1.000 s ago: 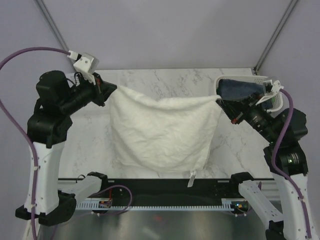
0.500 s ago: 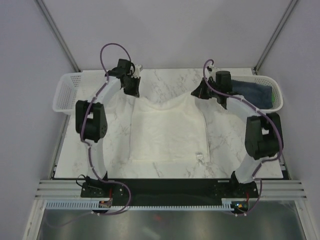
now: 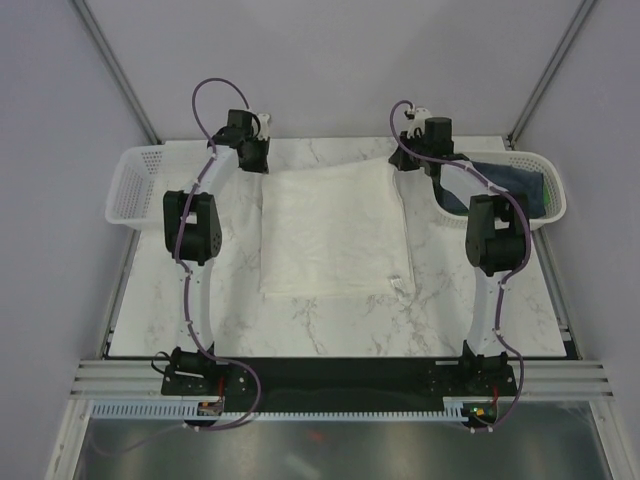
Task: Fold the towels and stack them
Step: Fold the towel
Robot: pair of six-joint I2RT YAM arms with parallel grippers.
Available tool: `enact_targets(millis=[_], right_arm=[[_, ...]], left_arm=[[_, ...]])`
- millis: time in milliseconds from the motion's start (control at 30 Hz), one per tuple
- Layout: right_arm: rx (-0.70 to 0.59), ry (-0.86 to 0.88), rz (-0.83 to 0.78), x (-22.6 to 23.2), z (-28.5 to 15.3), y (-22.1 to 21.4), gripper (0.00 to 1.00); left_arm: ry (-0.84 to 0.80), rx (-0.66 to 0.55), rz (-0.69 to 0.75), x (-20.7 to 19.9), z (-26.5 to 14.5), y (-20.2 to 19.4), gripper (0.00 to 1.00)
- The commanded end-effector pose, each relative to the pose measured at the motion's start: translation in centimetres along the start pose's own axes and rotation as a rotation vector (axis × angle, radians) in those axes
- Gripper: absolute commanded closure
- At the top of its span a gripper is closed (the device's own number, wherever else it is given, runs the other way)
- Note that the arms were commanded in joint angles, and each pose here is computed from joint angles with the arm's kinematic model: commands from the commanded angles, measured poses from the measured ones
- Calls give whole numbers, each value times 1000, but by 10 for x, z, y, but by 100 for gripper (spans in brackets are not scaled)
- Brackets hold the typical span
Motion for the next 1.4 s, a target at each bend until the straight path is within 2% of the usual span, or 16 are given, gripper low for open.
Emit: enact_targets(millis=[0,67,100,133,167,300,400,533,633,667,733,767,833,900,1067,1367], right_arm=[[-30,24,-22,-24,5,20,98],[-7,26,6,-29,13,19,90],[-7,23,12,-30,15,19,76],[-4,19,29,-30,17,18,68],[-11,12,43,-30,17,21,61],[-54,-16,76,-21,3,41,41],[-99,-38,93,-4,-20,65,32],[-150,-98,157,30,-69,95,32],[-107,-162,261,60,-100,82,37],[-11,-220,305,61,-106,51,45],[34,-220,385,82,-132,35,54],[121,-285,400,80,-138,-2,55],[120,-282,406,99,-165,-17,56],[196,-332,410,101,-178,-63,56],[245,-388,484,95,-215,-129,55],[288,-406,478,88,-221,-168,58]], left_arm=[[-22,-120,32,3,2,29,98],[-42,-108,22,1,4,25,75],[-43,-97,22,1,4,23,68],[-38,-95,21,1,2,23,51],[-37,-81,20,2,2,18,43],[-38,-132,18,-5,-34,35,33],[-22,-163,-8,-8,-63,42,29],[-9,-206,-107,-28,-122,42,28],[-4,-172,-172,-46,-160,13,31],[9,-161,-202,-54,-181,-7,32],[-12,-153,-219,-63,-200,-29,34],[-20,-143,-221,-71,-213,-50,35],[-62,-136,-200,-82,-225,-70,34],[-54,-117,-196,-86,-235,-95,34],[-134,7,-227,-113,-230,-160,36],[-27,111,-339,-111,-197,-211,38]])
Point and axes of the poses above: each gripper's point midway between its finger pads, its own z axis out along the fingers, its own x axis along the line the jaws close on, y = z × x, the point moved 5 cm from there along -z, back along the fingers, and after that the axes turned 1 degree about z, right-handed, at the moved point
